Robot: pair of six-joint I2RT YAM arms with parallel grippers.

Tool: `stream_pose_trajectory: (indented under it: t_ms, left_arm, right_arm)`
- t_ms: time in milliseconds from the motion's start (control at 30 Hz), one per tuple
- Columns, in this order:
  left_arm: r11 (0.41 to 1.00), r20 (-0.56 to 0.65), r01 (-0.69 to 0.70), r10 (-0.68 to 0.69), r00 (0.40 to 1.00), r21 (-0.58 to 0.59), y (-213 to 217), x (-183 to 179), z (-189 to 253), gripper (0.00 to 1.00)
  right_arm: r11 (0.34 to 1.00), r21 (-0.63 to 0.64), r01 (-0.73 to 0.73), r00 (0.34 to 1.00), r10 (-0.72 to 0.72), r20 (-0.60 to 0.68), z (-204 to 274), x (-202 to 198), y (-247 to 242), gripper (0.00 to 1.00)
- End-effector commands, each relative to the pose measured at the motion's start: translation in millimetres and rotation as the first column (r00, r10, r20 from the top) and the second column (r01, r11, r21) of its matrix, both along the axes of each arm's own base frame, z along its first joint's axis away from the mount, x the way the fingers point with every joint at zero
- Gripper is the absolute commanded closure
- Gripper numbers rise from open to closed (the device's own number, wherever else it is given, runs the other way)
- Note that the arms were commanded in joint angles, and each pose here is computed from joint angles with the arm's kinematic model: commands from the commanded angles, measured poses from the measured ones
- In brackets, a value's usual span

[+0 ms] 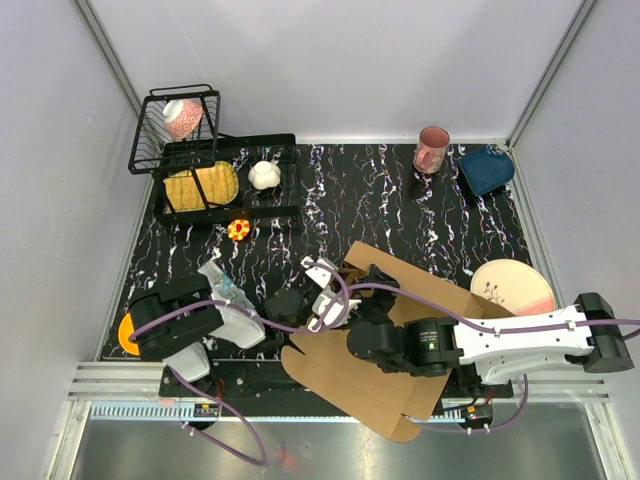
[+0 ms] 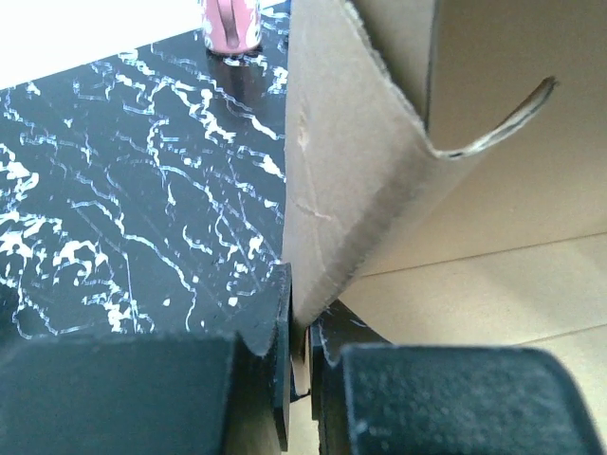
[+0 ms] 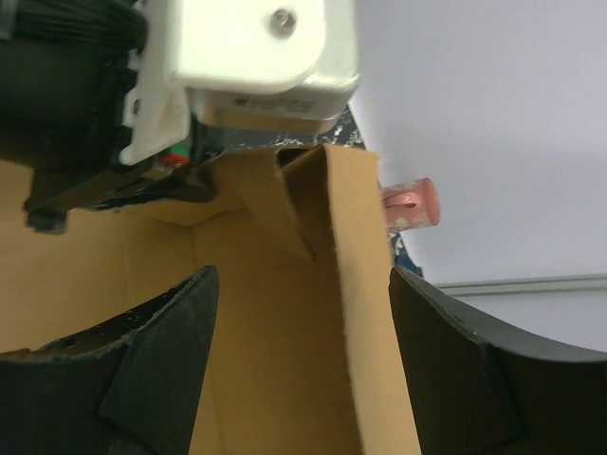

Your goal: Fold the paper box

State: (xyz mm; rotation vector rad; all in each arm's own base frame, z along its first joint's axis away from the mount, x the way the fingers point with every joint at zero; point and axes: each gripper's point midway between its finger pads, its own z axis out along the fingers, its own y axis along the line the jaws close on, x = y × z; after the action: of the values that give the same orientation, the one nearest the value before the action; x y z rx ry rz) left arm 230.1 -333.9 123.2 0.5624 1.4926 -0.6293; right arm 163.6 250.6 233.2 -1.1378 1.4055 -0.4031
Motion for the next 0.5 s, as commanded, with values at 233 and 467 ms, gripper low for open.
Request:
stream_pose_trajectory:
  t_ms: [233,467]
  left_arm:
    - [0.971,-0.031,-0.026,0.019,0.999,-0.239,7.6,1.2,46.5,0.95]
    - [0.975,-0.051,-0.023,0.012,0.999,-0.223,13.6,-5.5,42.6,0.97]
  right_arm:
    - [0.924,0.38,0.034,0.987,0.028,-0.157,32.2,-14.1,-15.0,0.2]
    - [0.964,0.233,0.126,0.992,-0.117,-0.051,26.0,-2.4,-28.6,0.19]
